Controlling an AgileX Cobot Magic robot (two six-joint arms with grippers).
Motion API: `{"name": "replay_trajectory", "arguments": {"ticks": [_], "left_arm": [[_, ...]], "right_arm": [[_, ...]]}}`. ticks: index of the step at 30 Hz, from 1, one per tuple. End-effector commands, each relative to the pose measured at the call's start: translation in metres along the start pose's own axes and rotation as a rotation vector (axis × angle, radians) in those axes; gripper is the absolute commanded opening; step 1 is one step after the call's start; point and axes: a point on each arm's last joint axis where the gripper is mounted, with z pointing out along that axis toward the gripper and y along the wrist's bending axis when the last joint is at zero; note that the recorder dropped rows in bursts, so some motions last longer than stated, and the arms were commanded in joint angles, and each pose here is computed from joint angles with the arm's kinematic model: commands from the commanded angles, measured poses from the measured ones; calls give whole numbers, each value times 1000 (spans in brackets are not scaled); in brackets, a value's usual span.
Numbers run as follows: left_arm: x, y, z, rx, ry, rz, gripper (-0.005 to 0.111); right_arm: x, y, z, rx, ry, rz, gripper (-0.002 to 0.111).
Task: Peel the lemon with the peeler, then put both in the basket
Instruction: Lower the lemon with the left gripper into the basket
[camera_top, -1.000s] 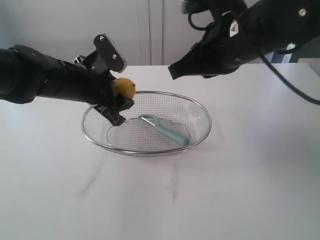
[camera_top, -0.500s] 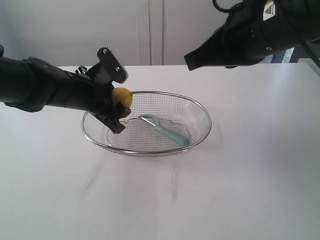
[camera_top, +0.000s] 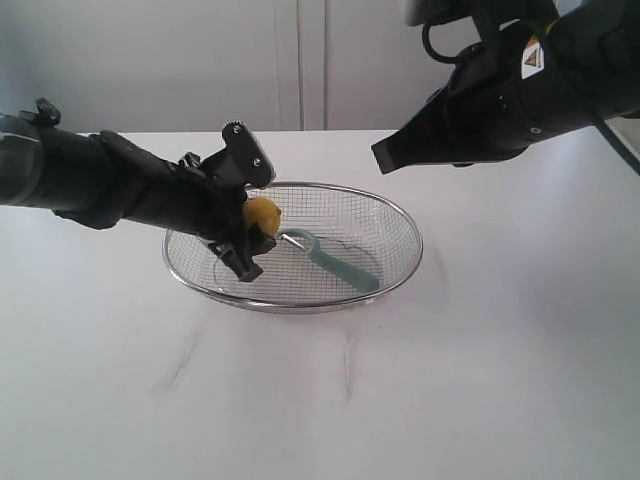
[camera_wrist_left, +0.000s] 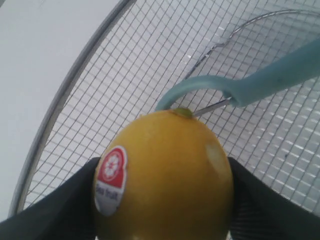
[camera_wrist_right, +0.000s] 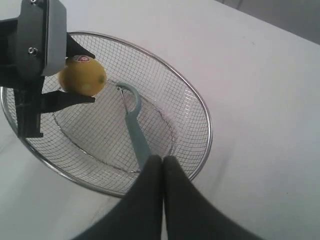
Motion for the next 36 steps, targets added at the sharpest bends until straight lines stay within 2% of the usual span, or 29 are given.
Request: {"name": "replay_trajectory", "arguments": {"ticks": [1,5,7,12,15,18,24,36], "left_arm": [[-10,-1,-1,44,-37,-59,0],[-11,0,-1,54,-39,-107,0],[-12,3,-3,100,-53,-151,0],[-3,31,-15,207,-38,-267,0],[-2,41,-24,272,27,-266,0],[-2,45,-27,272,128,-226,0],[-4,43,-13,318,184,-220,0],[2,34,15,306,199,-225,3]], "right_arm": [[-1,0,-1,2,-15,-13,0],[0,0,-1,2,-13,-13,0],[0,0,-1,2,-13,-13,0],[0,0,-1,2,-11,-13,0],[0,0,-1,2,-11,-13,0],[-1,0,-1,2,-18,-13,0],[-2,0,-1,-1,-26,-8,0],[0,0,-1,-1,-7,-8,0]]}}
